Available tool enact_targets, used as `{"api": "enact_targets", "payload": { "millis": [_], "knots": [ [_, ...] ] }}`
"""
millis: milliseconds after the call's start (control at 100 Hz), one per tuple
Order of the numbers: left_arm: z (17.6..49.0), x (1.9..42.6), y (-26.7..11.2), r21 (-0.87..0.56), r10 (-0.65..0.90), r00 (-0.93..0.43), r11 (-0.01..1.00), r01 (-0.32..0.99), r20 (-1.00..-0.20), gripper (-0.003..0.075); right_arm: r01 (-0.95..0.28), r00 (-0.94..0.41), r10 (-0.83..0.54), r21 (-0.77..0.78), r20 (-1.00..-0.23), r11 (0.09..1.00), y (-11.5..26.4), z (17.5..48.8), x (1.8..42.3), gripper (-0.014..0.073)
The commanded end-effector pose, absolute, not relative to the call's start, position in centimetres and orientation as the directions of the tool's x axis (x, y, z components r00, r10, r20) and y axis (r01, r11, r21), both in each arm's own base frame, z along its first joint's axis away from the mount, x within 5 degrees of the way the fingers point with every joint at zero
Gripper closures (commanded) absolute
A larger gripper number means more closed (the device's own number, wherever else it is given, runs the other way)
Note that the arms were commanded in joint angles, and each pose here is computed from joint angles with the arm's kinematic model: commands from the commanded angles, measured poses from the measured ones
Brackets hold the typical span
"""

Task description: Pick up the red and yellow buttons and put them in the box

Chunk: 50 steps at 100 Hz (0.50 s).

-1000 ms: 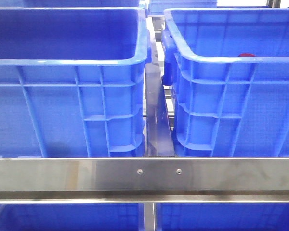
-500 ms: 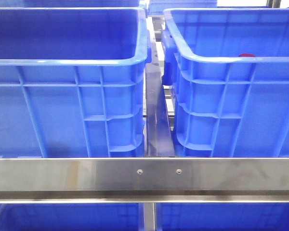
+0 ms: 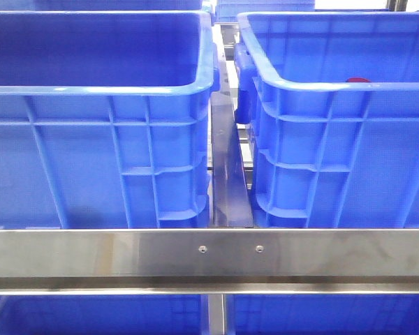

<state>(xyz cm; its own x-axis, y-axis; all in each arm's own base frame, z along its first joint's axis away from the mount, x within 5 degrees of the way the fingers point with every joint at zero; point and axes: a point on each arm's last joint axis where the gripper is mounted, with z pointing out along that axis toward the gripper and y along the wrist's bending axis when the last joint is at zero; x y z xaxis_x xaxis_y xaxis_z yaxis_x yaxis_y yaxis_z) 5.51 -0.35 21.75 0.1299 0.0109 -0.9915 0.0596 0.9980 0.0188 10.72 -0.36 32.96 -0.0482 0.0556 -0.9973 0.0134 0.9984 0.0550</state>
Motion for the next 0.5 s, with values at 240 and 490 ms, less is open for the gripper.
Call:
{"api": "enact_targets", "payload": {
  "millis": [240,490],
  "knots": [
    [21.1,5.4,-0.4,0.011,-0.001,0.192,0.998,0.064,-0.981,0.0739,0.031,0.05,0.022,0.024,-0.999,0.999,-0.4,34.5,10.3,0.0663],
    [21.1,5.4,-0.4,0.011,-0.001,0.192,0.998,0.064,-0.981,0.0739,-0.042,0.204,0.055,0.048,-0.977,0.998,0.3,33.1,9.5,0.0663]
  ]
}}
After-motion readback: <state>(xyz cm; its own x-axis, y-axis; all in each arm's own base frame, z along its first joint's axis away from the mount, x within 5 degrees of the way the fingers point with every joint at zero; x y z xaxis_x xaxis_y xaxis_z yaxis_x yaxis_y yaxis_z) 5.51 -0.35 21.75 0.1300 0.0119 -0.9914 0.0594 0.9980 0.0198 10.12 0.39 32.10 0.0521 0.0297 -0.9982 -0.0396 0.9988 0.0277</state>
